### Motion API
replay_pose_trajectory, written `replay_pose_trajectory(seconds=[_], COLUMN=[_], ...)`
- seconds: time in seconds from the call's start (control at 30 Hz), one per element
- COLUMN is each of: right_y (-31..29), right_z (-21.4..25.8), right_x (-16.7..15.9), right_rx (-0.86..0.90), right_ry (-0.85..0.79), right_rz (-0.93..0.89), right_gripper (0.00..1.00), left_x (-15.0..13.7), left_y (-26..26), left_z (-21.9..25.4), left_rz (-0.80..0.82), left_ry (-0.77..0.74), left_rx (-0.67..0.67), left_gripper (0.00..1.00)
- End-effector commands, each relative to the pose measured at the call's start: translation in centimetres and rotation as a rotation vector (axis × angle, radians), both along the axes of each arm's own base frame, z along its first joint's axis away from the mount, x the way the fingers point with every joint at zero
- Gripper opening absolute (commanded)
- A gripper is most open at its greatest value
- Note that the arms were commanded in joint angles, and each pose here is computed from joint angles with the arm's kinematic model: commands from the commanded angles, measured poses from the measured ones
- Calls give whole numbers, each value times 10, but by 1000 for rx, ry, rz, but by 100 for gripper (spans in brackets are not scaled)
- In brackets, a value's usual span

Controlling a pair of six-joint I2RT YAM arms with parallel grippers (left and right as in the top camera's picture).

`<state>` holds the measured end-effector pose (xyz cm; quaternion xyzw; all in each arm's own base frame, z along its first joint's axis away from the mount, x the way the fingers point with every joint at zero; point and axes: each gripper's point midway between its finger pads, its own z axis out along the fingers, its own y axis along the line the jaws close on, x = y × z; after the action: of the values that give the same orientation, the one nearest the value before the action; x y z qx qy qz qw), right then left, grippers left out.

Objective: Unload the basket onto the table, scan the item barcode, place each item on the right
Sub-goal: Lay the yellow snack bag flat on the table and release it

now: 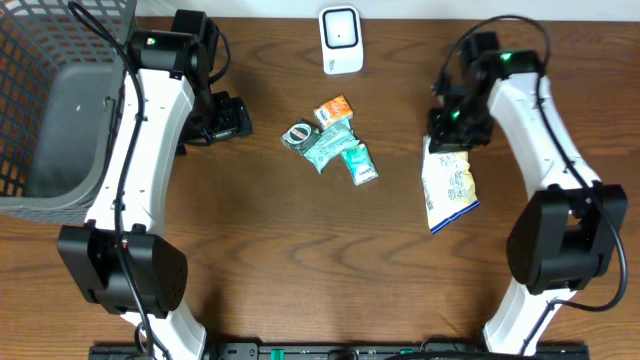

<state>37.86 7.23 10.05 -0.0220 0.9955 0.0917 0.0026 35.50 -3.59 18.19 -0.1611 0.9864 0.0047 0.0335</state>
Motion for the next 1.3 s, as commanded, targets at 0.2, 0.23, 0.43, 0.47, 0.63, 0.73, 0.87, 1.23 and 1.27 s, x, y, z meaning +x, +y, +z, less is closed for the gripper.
replay_pose_trajectory(seconds=[0.2, 0.23, 0.43, 0.47, 0.63, 0.73, 0.87, 1.23, 1.27], right_y=[-104, -104, -82, -79, -82, -84, -64, 11, 11], right_z=[-32, -26, 22, 27, 18, -7, -50, -51, -40], right_x=[7, 7, 4, 1, -20, -28, -34, -29, -24], right_rx=[-423, -394, -224, -209, -236, -251, -140, 103, 102], right_ry=[-63, -51, -4, 10, 95, 121, 134, 107, 98], right_rz=[-282, -291, -262, -248, -226, -223, -224, -116, -114], right_gripper=[16, 14, 15, 15, 15, 18, 15, 1, 1], left_x=[-2, -2, -2, -2, -2, -2, -2, -2, -2], left_y=[0, 0, 0, 0, 0, 0, 0, 0, 0], left_z=[5, 5, 5, 5, 5, 5, 5, 5, 5], left_rz=[6, 6, 6, 6, 6, 6, 6, 6, 6], left_ry=[-12, -12, -12, -12, -12, -12, -12, -12, -12], left_rx=[-4, -4, -4, -4, -4, -4, -4, -4, -4], left_gripper=[98, 98, 98, 98, 98, 98, 98, 98, 98])
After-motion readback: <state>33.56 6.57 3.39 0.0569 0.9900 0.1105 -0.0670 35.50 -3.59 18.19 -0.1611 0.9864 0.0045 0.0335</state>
